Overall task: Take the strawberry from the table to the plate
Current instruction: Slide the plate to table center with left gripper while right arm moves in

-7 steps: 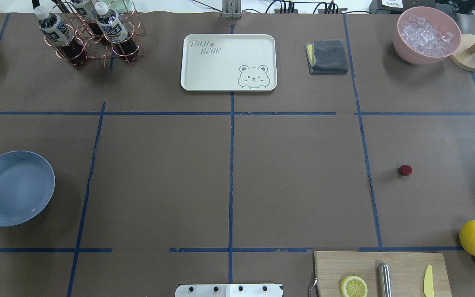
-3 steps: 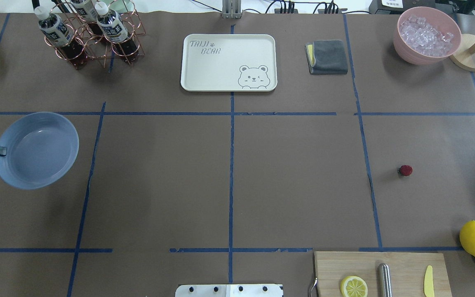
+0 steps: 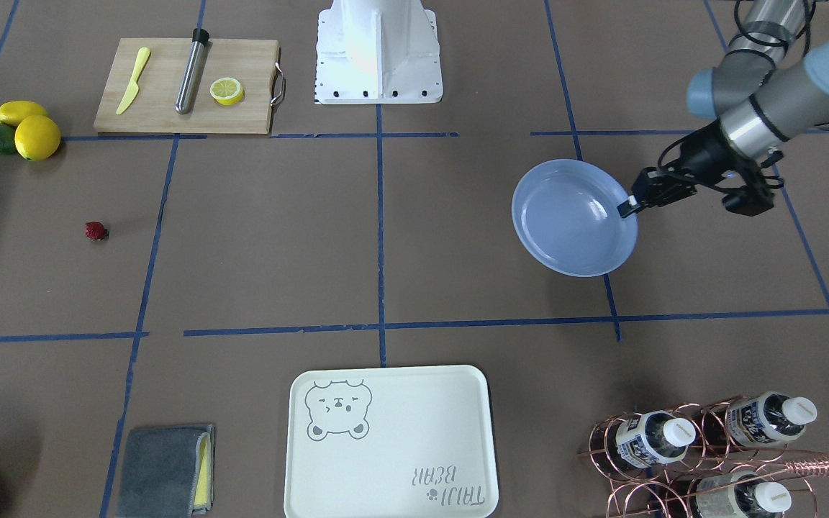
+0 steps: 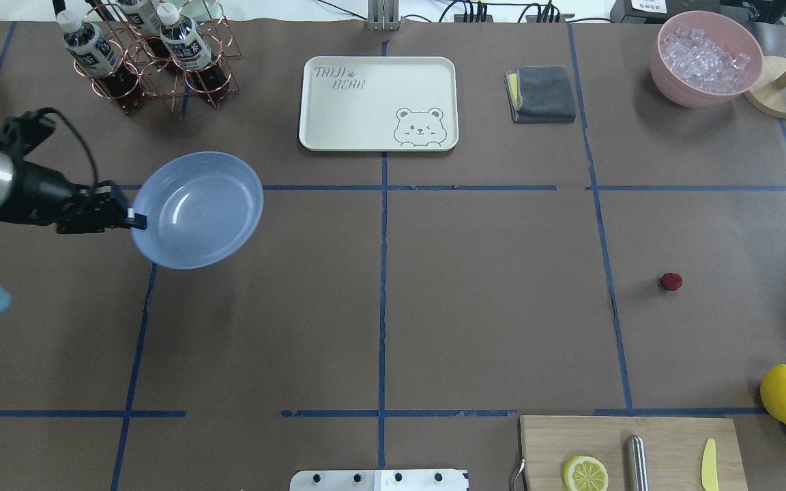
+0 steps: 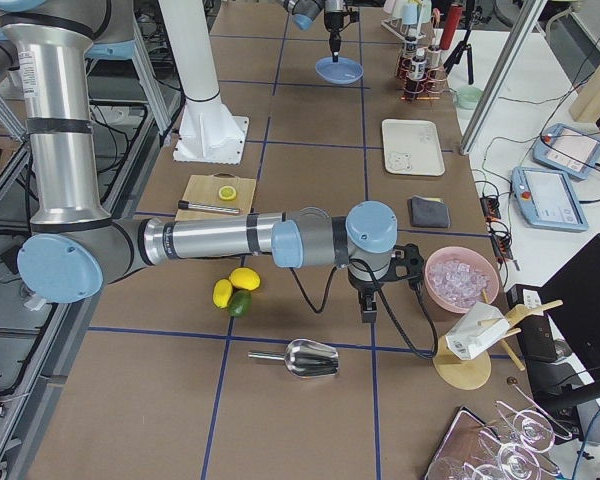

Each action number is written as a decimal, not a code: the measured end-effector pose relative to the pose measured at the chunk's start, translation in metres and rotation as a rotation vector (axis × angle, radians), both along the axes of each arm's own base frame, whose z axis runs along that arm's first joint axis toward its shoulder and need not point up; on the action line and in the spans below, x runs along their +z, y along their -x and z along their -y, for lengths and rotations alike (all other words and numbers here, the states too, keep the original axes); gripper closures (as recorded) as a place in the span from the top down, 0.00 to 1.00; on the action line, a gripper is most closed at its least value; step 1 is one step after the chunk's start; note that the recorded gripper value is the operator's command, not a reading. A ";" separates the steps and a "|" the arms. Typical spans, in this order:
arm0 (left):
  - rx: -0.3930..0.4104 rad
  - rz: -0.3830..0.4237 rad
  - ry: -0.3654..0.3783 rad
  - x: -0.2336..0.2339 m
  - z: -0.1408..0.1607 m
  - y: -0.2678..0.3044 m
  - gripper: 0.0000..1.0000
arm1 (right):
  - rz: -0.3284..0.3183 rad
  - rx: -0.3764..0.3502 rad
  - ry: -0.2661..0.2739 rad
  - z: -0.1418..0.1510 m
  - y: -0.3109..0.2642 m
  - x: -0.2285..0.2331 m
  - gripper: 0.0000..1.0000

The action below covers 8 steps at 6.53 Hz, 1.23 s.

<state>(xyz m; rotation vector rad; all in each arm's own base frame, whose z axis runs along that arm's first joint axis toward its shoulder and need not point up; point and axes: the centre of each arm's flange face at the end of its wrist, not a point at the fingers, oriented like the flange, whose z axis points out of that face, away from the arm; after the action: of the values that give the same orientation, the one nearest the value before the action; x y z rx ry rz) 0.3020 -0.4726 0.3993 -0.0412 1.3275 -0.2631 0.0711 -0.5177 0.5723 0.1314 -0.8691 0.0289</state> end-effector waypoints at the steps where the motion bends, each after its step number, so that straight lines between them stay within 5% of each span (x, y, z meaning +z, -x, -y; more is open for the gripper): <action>1: -0.034 0.019 0.046 -0.057 0.010 -0.046 0.00 | 0.021 0.031 0.033 0.001 0.019 -0.025 1.00; 5: -0.117 0.086 0.073 -0.129 -0.053 -0.197 0.00 | 0.065 0.068 0.173 -0.026 0.162 -0.142 1.00; 8: -0.106 0.128 0.043 -0.121 -0.102 -0.259 0.00 | 0.071 0.104 0.161 -0.045 0.225 -0.161 1.00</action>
<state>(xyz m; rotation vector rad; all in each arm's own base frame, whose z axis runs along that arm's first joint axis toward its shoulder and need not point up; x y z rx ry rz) 0.5612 -0.3705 0.2782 0.0097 1.1981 -0.3785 -0.1542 -0.4727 0.4109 0.0243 -0.9267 0.2017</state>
